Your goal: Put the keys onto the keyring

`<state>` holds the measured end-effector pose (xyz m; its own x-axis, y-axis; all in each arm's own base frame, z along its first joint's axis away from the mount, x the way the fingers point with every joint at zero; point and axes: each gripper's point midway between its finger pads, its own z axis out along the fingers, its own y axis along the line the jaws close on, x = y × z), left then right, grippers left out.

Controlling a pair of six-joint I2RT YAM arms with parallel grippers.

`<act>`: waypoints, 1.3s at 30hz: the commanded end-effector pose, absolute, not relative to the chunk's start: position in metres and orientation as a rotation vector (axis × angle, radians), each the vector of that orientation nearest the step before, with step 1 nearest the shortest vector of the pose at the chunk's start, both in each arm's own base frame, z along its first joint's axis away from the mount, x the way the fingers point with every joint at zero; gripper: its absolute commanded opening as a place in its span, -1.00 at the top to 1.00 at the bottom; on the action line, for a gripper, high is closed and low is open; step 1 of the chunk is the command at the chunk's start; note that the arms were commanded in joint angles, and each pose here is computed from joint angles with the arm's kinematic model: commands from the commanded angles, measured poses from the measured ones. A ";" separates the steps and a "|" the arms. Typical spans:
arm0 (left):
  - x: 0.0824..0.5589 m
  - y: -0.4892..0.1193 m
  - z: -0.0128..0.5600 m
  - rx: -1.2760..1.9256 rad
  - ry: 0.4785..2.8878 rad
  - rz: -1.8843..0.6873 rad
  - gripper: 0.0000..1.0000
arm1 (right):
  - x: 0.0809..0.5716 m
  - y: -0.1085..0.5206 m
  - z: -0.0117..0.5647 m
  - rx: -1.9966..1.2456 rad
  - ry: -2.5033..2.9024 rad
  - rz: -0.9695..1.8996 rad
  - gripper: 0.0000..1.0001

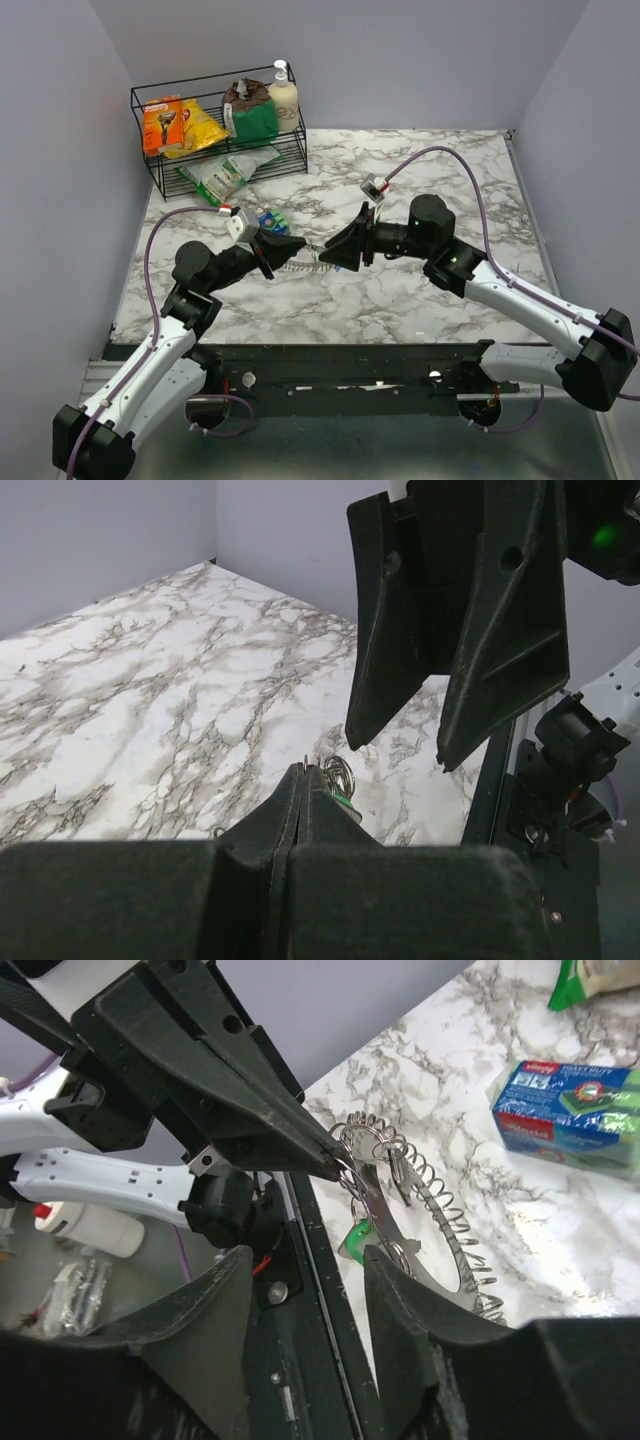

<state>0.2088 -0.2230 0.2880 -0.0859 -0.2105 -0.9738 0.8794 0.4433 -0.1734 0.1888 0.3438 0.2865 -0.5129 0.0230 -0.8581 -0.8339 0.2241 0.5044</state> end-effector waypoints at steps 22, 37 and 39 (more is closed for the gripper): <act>0.162 -0.238 0.328 0.833 1.083 -1.213 1.00 | 0.169 0.341 0.321 -0.969 1.345 1.364 -0.21; 0.161 -0.240 0.329 0.830 1.080 -1.225 1.00 | 0.169 0.349 0.317 -0.986 1.365 1.415 -0.04; 0.161 -0.240 0.330 0.828 1.078 -1.225 1.00 | 0.169 0.350 0.316 -0.988 1.372 1.422 0.10</act>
